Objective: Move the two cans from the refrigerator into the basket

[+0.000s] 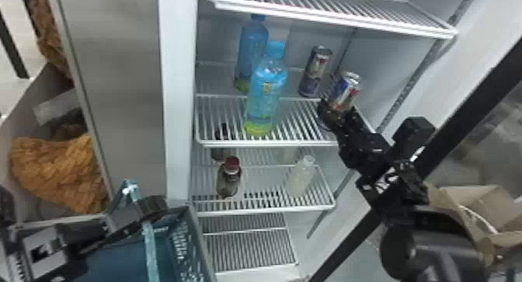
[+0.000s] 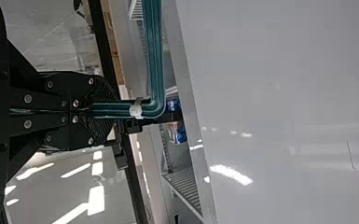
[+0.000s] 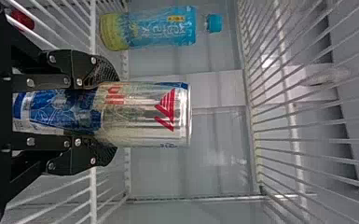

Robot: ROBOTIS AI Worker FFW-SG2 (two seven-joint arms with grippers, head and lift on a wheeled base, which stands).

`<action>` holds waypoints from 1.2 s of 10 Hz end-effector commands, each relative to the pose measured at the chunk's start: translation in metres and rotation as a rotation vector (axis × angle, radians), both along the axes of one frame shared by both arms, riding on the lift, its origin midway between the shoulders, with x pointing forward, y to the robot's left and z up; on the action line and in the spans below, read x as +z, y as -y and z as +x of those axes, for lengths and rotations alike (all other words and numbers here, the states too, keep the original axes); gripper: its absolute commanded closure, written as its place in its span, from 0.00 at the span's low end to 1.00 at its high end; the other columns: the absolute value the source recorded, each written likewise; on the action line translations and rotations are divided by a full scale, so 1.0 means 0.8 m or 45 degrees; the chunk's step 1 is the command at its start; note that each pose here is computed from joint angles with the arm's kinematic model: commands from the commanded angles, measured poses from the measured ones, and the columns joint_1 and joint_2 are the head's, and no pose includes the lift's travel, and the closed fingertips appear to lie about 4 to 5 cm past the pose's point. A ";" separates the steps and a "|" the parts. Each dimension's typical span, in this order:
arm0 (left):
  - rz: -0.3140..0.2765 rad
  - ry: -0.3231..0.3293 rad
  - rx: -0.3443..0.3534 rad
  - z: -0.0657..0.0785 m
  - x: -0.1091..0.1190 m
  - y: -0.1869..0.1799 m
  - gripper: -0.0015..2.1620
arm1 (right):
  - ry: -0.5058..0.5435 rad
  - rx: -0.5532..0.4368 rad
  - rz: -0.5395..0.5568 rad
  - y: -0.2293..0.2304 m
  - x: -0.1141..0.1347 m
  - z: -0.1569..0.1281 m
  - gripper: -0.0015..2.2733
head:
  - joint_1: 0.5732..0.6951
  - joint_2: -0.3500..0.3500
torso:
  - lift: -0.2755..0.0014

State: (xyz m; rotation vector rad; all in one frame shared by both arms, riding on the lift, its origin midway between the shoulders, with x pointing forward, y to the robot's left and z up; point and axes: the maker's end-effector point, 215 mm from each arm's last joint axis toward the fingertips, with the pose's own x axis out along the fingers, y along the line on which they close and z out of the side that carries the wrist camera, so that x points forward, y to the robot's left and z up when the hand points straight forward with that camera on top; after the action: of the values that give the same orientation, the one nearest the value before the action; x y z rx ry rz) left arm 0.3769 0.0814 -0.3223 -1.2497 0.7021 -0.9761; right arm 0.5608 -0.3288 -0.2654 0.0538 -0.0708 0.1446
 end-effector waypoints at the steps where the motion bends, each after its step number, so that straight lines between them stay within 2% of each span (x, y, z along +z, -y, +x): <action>1: -0.002 0.001 0.000 0.000 0.000 0.000 0.55 | 0.024 -0.002 -0.024 0.001 0.019 -0.021 0.56 | 1.00 0.09 | 0.87; 3: 0.000 -0.002 0.000 -0.001 -0.001 -0.001 0.55 | 0.007 0.007 -0.032 -0.002 0.022 -0.050 0.56 | 1.00 0.08 | 0.87; 7: 0.000 -0.005 0.002 -0.002 -0.002 -0.002 0.55 | -0.096 0.079 0.005 -0.034 0.002 -0.111 0.56 | 1.00 0.08 | 0.87; 9: 0.000 -0.008 0.002 -0.003 -0.003 -0.002 0.55 | -0.184 0.167 0.071 -0.075 -0.019 -0.142 0.56 | 1.00 0.10 | 0.87; 12: 0.000 -0.005 0.002 -0.002 -0.002 -0.002 0.55 | -0.297 0.307 0.167 -0.135 -0.055 -0.169 0.56 | 1.00 0.17 | 0.87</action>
State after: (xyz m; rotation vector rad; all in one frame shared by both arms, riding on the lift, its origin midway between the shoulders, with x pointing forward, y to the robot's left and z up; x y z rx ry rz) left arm 0.3751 0.0825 -0.3240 -1.2522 0.7054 -0.9732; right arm 0.4289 -0.2298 -0.3041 0.1909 0.1431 0.3581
